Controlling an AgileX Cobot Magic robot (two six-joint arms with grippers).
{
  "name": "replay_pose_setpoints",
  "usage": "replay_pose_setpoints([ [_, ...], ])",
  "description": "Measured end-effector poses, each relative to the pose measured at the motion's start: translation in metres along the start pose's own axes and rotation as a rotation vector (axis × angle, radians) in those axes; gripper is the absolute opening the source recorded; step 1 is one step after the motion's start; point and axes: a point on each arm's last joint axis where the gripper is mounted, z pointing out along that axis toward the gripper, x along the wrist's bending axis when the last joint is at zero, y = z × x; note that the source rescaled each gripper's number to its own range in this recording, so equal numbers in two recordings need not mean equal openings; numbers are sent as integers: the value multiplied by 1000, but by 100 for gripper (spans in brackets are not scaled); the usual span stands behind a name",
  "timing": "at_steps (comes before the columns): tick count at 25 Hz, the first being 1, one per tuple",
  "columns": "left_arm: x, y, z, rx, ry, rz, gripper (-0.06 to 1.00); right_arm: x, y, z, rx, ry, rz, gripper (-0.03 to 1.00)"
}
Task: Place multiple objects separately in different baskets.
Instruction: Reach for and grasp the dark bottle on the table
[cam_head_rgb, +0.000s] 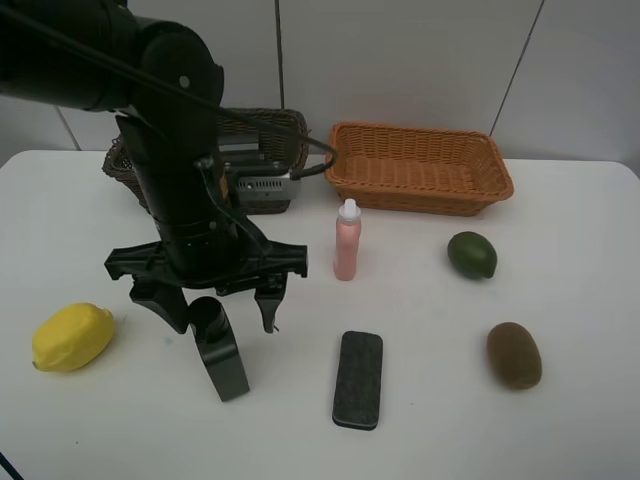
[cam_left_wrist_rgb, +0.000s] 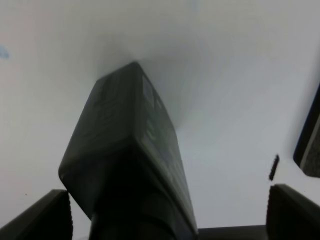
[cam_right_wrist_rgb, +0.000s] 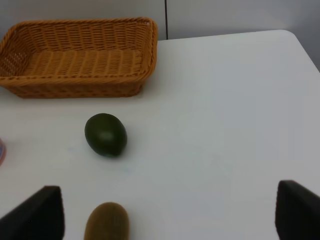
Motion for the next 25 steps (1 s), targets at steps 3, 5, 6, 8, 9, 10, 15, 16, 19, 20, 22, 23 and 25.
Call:
replay_pose_setpoints([
  [3,2,-1,7,18,13,1,100,0,0,0,0,0,0,100],
  [5,4,-3,11,31,25,-2,100,0,0,0,0,0,0,100],
  [6,5,-4,13,39,29,-1,100,0,0,0,0,0,0,100],
  [8,7,-6,16,51,35,-1,100,0,0,0,0,0,0,100],
  [9,8,-7,17,55,36,1,100,0,0,0,0,0,0,100],
  [10,8,-8,18,57,38,1,100,0,0,0,0,0,0,100],
  [15,13,-10,28,50,33,2,100,0,0,0,0,0,0,100],
  [16,14,-11,30,46,31,0,100,0,0,0,0,0,0,100],
  [19,16,-12,36,30,21,-4,100,0,0,0,0,0,0,100],
  [20,16,-12,38,24,17,-4,100,0,0,0,0,0,0,100],
  [22,16,-12,40,7,6,-5,100,0,0,0,0,0,0,100],
  [23,16,-11,40,-3,0,-4,100,0,0,0,0,0,0,100],
  [25,15,-9,40,-26,-12,-1,100,0,0,0,0,0,0,100],
])
